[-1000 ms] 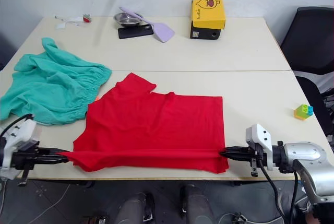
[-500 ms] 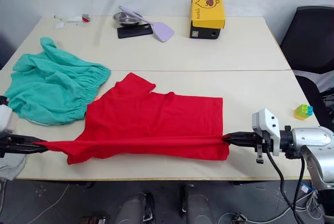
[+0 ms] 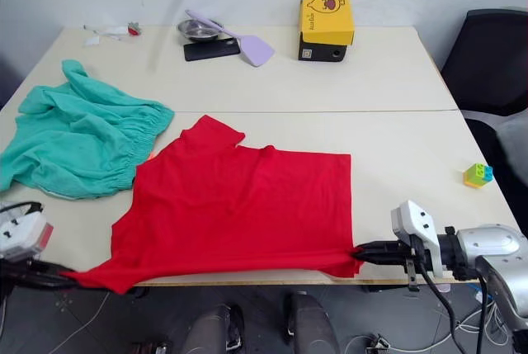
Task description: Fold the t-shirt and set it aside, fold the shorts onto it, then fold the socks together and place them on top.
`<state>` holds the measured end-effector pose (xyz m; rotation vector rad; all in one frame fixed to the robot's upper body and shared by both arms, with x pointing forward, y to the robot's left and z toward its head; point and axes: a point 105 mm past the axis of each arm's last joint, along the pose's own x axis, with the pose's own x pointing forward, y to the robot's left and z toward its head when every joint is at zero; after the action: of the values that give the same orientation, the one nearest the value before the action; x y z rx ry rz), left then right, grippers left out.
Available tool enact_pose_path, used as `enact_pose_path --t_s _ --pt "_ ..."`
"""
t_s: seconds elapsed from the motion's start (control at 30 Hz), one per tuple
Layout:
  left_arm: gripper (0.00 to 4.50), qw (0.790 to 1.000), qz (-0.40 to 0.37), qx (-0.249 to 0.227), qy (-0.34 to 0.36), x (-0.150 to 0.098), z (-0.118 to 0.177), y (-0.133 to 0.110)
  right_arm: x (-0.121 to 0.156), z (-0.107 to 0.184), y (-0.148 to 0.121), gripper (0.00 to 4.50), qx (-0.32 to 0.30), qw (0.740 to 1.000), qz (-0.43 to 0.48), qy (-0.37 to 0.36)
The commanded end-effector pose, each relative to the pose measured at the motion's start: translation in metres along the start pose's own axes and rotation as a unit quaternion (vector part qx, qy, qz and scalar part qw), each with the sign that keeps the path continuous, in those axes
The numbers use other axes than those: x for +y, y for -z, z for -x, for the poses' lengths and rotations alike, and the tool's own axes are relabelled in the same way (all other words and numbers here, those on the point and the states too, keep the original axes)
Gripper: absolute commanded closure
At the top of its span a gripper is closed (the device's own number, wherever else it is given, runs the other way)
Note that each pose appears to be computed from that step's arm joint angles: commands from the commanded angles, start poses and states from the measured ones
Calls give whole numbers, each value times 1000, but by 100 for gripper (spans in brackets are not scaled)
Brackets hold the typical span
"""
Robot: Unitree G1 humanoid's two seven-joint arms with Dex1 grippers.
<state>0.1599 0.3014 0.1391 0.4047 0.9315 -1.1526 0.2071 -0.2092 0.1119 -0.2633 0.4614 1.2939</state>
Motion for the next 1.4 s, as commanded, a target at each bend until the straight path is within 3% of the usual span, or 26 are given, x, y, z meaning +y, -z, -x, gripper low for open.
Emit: enact_pose_path --t_s 0.03,0.23,0.57,0.7,0.87,1.1,1.17,1.3,1.4 --pt "447 999 6 4 50 -16 3 -6 3 6 -4 450 6 1000 5 9" --pt "447 998 -23 -48 17 7 -8 -29 -8 6 7 450 3 999 -10 43" --pt "447 998 -23 -63 9 35 -8 -47 -26 7 16 450 12 998 -17 64" --pt "359 997 -9 -74 1 43 -12 -56 -41 -1 12 450 -17 995 -15 102" --pt "199 996 -11 -85 -25 48 -12 -57 -43 -2 6 318 -43 993 -4 111" --pt "0 986 -52 -156 -35 33 -13 -58 -58 36 -5 81 -82 975 50 202" --pt "0 984 -48 -167 -38 29 -20 -55 -53 42 -7 11 -95 975 40 195" --pt "0 971 -5 -224 -83 42 -33 -63 -26 31 -10 4 -94 988 30 118" --pt "0 964 18 -254 -73 43 -44 -73 -14 15 -21 4 -110 988 50 93"
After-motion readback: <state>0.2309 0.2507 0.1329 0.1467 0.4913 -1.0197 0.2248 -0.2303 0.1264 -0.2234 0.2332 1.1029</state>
